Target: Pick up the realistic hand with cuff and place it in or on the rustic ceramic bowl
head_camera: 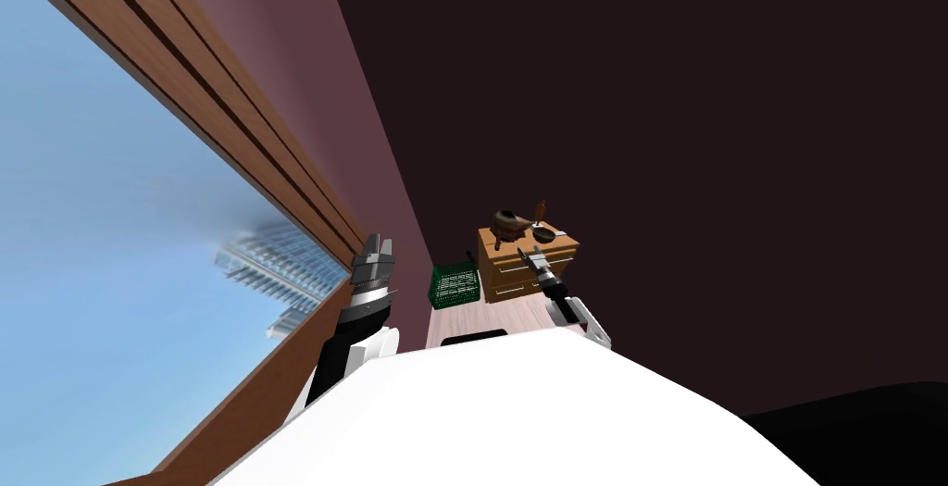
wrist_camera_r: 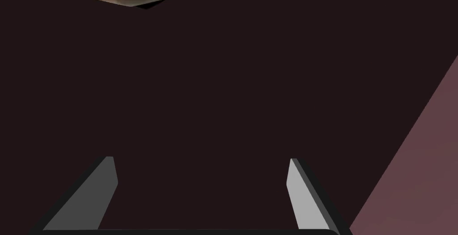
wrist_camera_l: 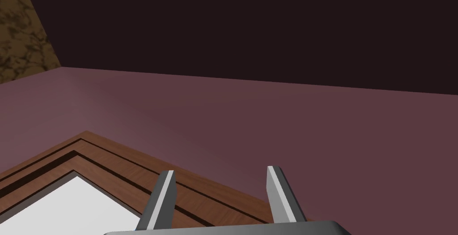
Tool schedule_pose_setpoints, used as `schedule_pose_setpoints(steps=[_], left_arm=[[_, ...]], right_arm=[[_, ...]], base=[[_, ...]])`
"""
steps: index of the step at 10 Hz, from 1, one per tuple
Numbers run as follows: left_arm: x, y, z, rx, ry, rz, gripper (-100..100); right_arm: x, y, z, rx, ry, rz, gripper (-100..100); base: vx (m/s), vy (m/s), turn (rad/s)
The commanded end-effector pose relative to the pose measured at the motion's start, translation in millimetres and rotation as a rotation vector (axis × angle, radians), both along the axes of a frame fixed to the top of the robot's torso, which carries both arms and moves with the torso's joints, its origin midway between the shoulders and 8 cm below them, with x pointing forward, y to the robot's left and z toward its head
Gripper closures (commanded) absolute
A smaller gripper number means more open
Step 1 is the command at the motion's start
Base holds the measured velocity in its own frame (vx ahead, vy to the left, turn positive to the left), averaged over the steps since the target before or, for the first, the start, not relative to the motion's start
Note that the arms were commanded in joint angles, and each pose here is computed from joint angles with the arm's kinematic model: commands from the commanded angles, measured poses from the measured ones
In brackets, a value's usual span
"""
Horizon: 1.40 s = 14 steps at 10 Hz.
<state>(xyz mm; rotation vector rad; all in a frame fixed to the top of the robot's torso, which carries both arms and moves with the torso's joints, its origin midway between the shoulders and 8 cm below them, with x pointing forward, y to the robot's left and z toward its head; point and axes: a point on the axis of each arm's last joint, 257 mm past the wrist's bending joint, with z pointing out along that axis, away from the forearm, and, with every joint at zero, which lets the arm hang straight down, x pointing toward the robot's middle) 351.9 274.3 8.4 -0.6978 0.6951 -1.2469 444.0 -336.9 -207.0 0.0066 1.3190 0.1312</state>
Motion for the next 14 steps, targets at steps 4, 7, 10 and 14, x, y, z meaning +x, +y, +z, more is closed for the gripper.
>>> schedule_pose_setpoints(steps=[4,7,10,14], left_arm=[[0.0,0.0,0.0,0.0,0.0,0.0,0],[0.0,0.0,0.0,0.0,0.0,0.0,0],[0.0,0.0,0.0,0.0,0.0,0.0,0],[0.0,0.0,0.0,0.0,0.0,0.0,0]], right_arm=[[7.5,1.5,-49.7,-0.116,0.097,-0.029,-100],[11.7,7.1,-81.7,-0.183,0.158,-0.032,-100],[13.0,14.4,-104.3,-0.208,0.201,-0.029,-100],[16.8,32.6,-126.2,-0.223,0.238,-0.018,-100]], base=[[0.065,0.007,-0.043],[0.101,0.009,-0.057],[0.082,0.02,-0.027],[0.141,0.018,-0.016]])
